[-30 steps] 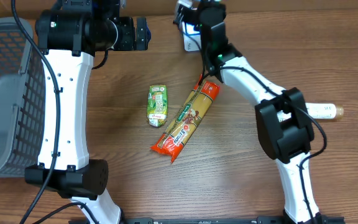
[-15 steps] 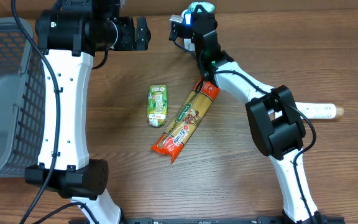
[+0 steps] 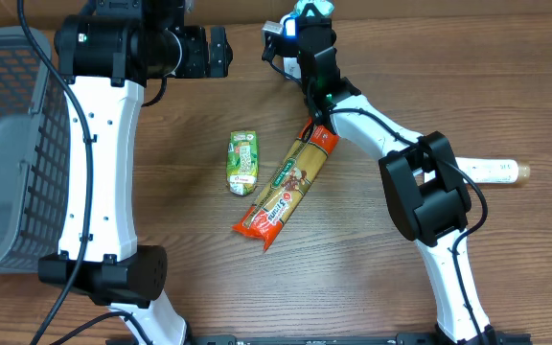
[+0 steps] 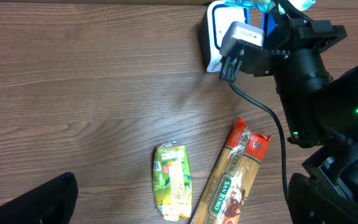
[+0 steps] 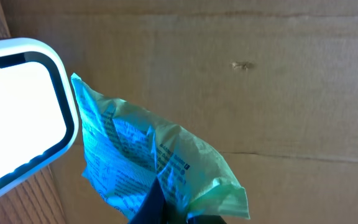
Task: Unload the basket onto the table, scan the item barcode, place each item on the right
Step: 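Hold the mint-green packet in front of the scanner, then carry the packet right and place it above the white tube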
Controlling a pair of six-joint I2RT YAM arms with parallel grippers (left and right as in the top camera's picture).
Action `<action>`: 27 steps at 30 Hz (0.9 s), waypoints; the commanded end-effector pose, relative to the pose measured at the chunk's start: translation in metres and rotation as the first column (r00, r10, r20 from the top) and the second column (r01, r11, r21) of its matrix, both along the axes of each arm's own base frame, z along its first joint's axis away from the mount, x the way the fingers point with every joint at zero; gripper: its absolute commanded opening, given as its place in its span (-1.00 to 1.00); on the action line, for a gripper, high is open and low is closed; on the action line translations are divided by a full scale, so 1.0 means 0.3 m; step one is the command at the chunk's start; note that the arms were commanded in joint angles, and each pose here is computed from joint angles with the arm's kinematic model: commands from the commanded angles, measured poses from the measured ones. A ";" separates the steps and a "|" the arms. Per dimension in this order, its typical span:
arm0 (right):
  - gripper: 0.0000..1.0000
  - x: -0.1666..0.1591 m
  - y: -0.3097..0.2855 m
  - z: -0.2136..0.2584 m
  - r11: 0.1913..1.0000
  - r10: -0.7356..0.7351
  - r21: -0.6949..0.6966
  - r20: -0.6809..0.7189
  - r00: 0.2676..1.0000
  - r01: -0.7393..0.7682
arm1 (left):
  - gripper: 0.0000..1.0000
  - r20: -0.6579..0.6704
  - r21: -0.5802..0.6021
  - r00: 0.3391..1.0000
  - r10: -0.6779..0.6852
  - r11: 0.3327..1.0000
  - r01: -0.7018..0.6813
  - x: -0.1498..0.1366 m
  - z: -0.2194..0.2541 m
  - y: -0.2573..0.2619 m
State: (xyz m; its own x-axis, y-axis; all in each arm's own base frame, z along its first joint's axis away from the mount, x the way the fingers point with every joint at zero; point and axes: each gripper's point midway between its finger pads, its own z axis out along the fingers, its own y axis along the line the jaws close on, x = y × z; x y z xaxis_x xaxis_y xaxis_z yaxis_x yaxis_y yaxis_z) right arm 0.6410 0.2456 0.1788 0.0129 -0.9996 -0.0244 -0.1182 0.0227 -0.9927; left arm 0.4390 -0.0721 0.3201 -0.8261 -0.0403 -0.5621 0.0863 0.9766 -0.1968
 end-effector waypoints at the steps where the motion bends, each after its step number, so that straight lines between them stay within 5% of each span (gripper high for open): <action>1: -0.93 0.002 0.005 0.062 1.000 -0.020 0.017 0.043 0.999 0.019 | 0.99 0.006 0.013 1.000 -0.011 1.000 0.011 0.006 0.000 0.001; 9: -0.93 -0.069 -0.047 0.387 0.946 -0.097 0.320 0.136 0.986 0.049 | 0.99 0.006 0.013 1.000 -0.011 1.000 0.011 0.006 0.000 0.001; 12: -0.93 -0.145 -0.079 0.490 0.904 -0.113 0.421 0.060 0.992 0.078 | 0.99 0.006 0.014 1.000 -0.012 1.000 0.012 0.005 0.000 -0.001; 17: -0.93 -0.307 -0.202 0.501 0.645 -0.099 0.720 -0.253 0.962 0.256 | 0.99 0.006 0.013 1.000 -0.011 1.000 0.011 0.005 0.000 0.000; 21: -0.93 -0.423 -0.349 0.390 0.369 -0.052 0.772 -0.539 0.840 0.518 | 0.99 0.006 0.014 1.000 -0.011 1.000 0.011 0.006 0.000 0.000; 27: -0.92 -0.573 -0.631 0.139 0.199 0.042 0.535 -0.842 0.538 0.821 | 0.99 0.006 0.014 1.000 -0.011 1.000 0.011 0.006 0.000 0.000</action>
State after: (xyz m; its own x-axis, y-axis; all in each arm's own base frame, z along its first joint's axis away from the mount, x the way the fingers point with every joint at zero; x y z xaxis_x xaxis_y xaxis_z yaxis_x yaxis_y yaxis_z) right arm 0.4746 0.0708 0.2550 -0.7084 -0.3770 -0.5966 -0.3089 0.9257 -0.2182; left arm 0.4392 -0.0716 0.3201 -0.8257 -0.0404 -0.5627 0.0847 0.9773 -0.1944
